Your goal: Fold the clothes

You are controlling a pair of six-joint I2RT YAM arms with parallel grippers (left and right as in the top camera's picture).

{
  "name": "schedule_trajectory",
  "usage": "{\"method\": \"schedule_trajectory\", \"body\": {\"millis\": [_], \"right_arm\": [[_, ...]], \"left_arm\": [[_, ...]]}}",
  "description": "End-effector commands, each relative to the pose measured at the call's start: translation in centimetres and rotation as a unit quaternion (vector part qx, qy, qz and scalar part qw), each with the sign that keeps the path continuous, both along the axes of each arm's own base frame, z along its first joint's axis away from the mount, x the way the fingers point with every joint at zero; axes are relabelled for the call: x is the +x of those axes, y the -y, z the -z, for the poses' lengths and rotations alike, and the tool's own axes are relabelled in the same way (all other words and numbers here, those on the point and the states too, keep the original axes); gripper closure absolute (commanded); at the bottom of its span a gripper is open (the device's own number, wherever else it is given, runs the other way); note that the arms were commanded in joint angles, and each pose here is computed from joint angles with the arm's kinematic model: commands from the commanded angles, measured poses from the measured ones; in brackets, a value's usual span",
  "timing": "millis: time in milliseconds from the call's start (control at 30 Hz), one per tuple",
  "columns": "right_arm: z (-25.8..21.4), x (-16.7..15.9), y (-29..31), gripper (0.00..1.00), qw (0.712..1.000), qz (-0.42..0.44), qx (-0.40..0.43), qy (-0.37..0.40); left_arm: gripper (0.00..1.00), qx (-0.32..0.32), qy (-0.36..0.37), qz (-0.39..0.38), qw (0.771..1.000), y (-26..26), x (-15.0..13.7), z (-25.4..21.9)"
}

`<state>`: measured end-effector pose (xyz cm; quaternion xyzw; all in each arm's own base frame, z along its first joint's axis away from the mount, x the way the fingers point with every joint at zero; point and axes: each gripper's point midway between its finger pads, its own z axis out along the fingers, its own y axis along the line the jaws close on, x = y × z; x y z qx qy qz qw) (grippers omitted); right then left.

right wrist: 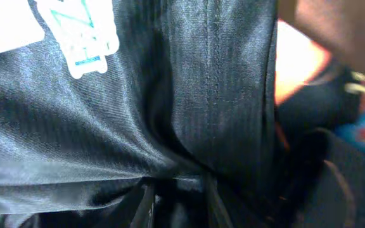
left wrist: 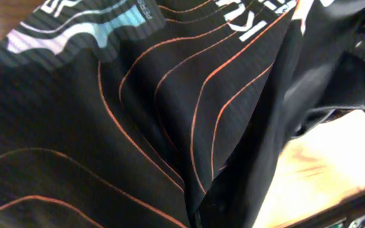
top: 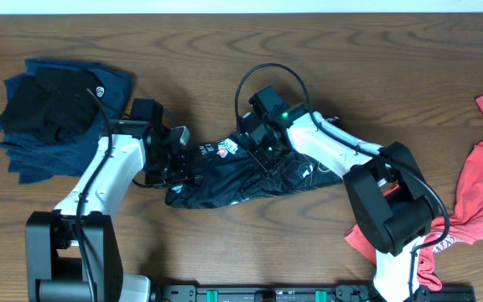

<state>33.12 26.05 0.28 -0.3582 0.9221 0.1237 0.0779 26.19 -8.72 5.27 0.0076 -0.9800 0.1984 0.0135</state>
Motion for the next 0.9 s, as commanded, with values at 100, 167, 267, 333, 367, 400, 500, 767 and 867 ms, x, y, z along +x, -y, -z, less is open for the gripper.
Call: {"method": "schedule_trajectory", "body": {"millis": [100, 167, 267, 333, 367, 400, 500, 767, 867], "right_arm": [[-0.2, 2.4, 1.9, 0.73, 0.998, 0.041, -0.036, 0.036], [-0.8, 2.4, 1.2, 0.73, 0.999, 0.037, -0.018, 0.031], [-3.0, 2.5, -0.1, 0.72, 0.999, 0.031, 0.018, 0.033], [-5.0, 2.9, -0.6, 0.71, 0.998, 0.029, 0.038, 0.049], [-6.0, 3.2, -0.7, 0.7, 0.997, 0.03, 0.045, 0.059], [-7.0, 3.4, -0.8, 0.69, 0.996, 0.03, 0.052, 0.07], [-9.2, 4.6, 0.0, 0.67, 0.992, 0.043, 0.058, 0.101], [-8.2, 6.5, 10.5, 0.68, 0.973, 0.204, -0.064, 0.085], [-7.7, 6.2, 14.1, 0.68, 0.965, 0.242, -0.088, 0.06]], "left_arm": [[0.94, 0.02, 0.012, -0.004, 1.0, -0.8, 0.6, -0.4], [0.94, 0.02, 0.016, -0.004, 1.0, -0.7, 0.8, -0.4], [0.95, 0.02, 0.019, -0.005, 1.0, -0.7, 0.9, -0.4], [0.94, 0.02, 0.019, -0.005, 1.0, -0.7, 0.9, -0.4], [0.94, 0.02, 0.019, -0.005, 1.0, -0.7, 0.9, -0.4], [0.94, 0.02, 0.019, -0.005, 1.0, -0.7, 0.9, -0.4], [0.94, 0.02, 0.019, -0.005, 1.0, -0.7, 0.9, -0.4], [0.94, 0.019, 0.018, -0.008, 1.0, -0.9, 0.9, -0.4], [0.94, 0.02, 0.017, -0.02, 0.999, -1.5, 1.2, -0.7]]}}
